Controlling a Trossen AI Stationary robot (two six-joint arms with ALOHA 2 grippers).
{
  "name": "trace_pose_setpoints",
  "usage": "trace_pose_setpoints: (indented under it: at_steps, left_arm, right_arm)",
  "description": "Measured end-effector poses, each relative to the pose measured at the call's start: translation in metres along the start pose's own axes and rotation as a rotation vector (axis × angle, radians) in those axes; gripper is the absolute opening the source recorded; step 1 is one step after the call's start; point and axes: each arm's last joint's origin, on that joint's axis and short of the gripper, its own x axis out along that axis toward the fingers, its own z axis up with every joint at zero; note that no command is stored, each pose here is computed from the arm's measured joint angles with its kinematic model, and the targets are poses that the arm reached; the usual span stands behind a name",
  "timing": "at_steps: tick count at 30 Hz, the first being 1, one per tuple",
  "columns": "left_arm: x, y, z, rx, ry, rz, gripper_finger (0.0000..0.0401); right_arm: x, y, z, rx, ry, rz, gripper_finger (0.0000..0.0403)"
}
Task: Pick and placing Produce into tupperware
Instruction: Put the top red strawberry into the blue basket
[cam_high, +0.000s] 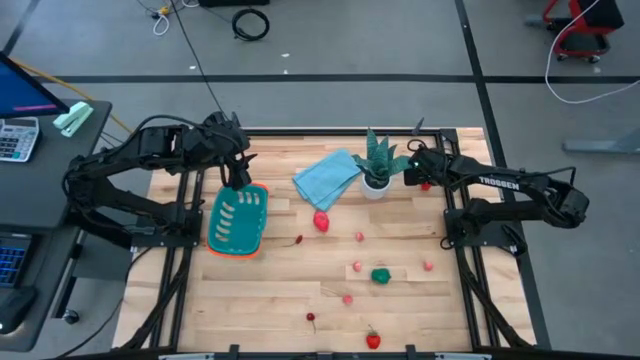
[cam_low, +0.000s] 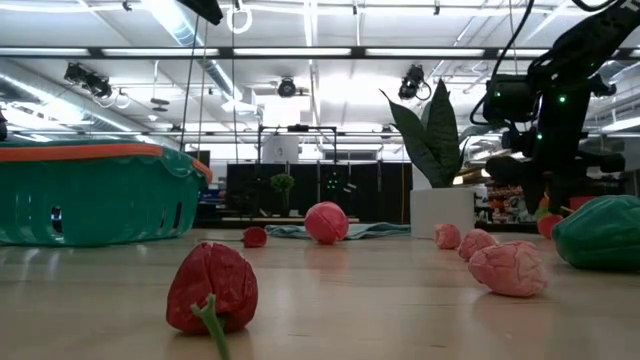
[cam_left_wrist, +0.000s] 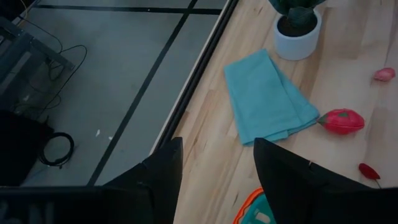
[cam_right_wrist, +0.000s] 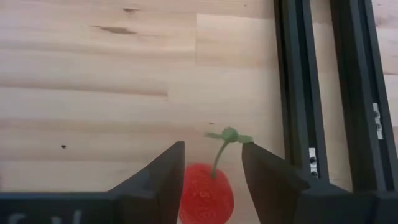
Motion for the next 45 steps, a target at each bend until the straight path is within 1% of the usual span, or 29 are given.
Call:
trace_pose_setpoints:
  at_steps: [5, 13, 20, 24, 34, 37, 40, 43, 45]
  left_arm:
    - [0.0, 0.0, 0.0, -0.001, 0.0, 0.0, 0.02]
    - [0.0, 0.0, 0.0, -0.004, -0.001, 0.0, 0.0196]
    - [0.0, 0.0, 0.0, -0.009, -0.001, -0.001, 0.0194]
    - [0.0, 0.0, 0.0, -0.009, -0.002, 0.0, 0.0196]
    - [0.0, 0.0, 0.0, -0.01, -0.002, -0.001, 0.019]
    - [0.0, 0.0, 0.0, -0.01, -0.002, 0.0, 0.0192]
    - [0.0, 0.0, 0.0, -0.009, -0.002, 0.0, 0.0191]
    - [0.0, 0.0, 0.0, -0.009, -0.002, 0.0, 0.0188]
    - [0.0, 0.0, 0.0, -0.01, -0.002, 0.0, 0.0186]
  right_arm:
    - [0.0, 0.0, 0.0, 0.022, 0.0, -0.001, 0.0169]
    - [0.001, 0.0, 0.0, 0.025, -0.009, -0.015, 0.0169]
    - [0.01, 0.003, -0.003, 0.013, 0.032, -0.061, 0.0169]
    - [0.014, 0.004, -0.004, -0.056, 0.038, -0.088, 0.0169]
    - [0.014, 0.006, -0.003, -0.043, 0.022, -0.076, 0.0165]
    - [0.014, 0.006, -0.002, -0.043, 0.022, -0.075, 0.015]
    - [0.015, 0.005, -0.001, -0.052, 0.009, -0.085, 0.0124]
    - [0.016, 0.004, 0.002, -0.064, -0.004, -0.09, 0.0087]
    - [0.017, 0.003, 0.004, -0.101, -0.006, -0.087, 0.0055]
